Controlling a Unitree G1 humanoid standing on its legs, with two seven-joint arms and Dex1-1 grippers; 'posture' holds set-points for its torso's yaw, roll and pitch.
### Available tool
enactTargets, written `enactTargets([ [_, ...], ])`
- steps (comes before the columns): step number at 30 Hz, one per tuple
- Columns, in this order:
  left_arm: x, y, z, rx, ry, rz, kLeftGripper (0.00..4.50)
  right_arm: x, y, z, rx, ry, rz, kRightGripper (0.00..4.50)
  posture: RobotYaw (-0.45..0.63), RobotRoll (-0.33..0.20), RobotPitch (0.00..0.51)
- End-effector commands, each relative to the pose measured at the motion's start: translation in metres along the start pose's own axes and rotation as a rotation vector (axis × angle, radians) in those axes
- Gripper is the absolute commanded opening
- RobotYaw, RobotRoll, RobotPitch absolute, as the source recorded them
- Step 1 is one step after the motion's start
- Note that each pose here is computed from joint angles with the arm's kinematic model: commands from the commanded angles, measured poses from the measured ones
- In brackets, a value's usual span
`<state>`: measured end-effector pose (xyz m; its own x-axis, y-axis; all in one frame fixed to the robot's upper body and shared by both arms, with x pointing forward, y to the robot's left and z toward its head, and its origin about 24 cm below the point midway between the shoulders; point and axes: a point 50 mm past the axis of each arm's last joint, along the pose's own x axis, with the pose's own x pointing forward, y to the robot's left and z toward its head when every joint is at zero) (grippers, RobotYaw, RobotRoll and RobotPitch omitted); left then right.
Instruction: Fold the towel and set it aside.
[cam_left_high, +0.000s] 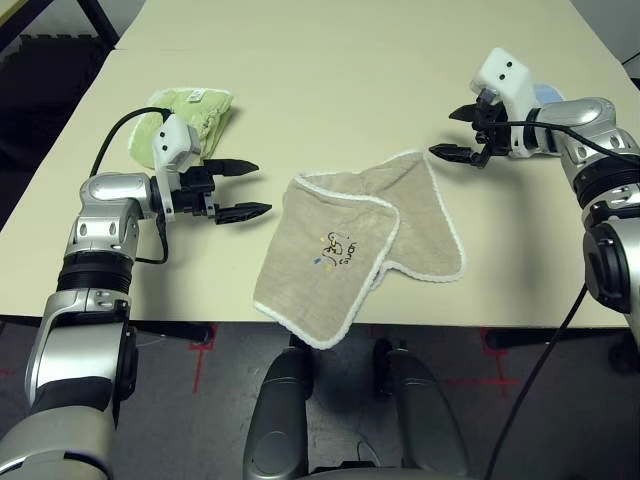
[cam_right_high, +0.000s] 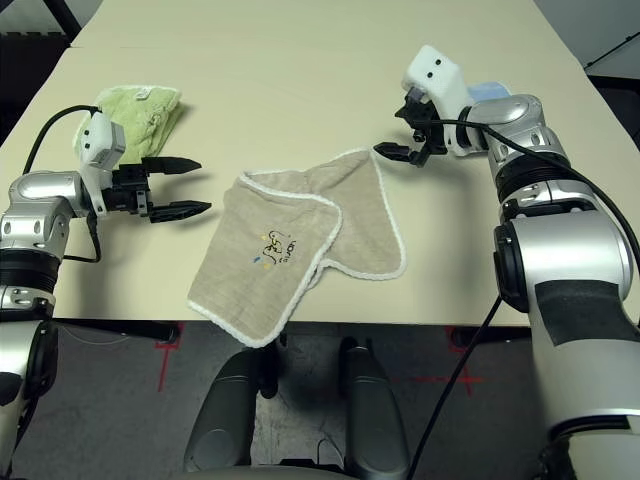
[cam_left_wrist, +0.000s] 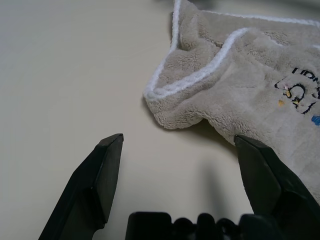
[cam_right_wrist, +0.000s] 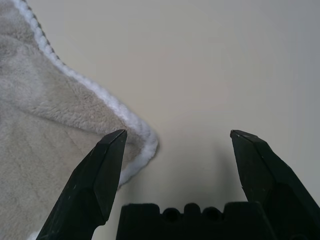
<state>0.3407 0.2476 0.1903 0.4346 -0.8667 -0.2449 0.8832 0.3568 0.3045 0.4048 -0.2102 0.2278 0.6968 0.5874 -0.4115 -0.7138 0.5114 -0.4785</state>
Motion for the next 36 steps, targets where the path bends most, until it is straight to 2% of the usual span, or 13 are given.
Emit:
enactTargets([
  [1,-0.002,-0.003,0.000,-0.001,0.020,-0.026,4.48,0.001,0.000,-0.001,-0.042,0.055,0.005,4.50,0.14,0.000,0.255],
  [9,0.001,-0.003,0.004,0.006,-0.005,-0.040,4.48,0.004,0.001,-0.002,-0.105,0.120,-0.002,4.50,0.15,0.000,0.256],
  [13,0.008,-0.003,0.013,0.022,-0.105,-0.051,4.48,0.006,0.004,-0.007,-0.111,0.145,0.019,4.50,0.14,0.000,0.256],
  [27,0.010,-0.005,0.015,0.034,-0.113,-0.068,4.48,0.016,0.012,-0.011,-0.127,0.167,0.011,4.50,0.14,0.000,0.254],
  [30,0.010,-0.005,0.016,0.035,-0.113,-0.070,4.50,0.019,0.015,-0.014,-0.122,0.175,0.032,3.91,0.14,0.000,0.251],
  [36,0.010,-0.007,0.016,0.031,-0.108,-0.078,4.50,0.021,0.020,-0.017,-0.111,0.187,0.070,1.62,0.14,0.000,0.252],
])
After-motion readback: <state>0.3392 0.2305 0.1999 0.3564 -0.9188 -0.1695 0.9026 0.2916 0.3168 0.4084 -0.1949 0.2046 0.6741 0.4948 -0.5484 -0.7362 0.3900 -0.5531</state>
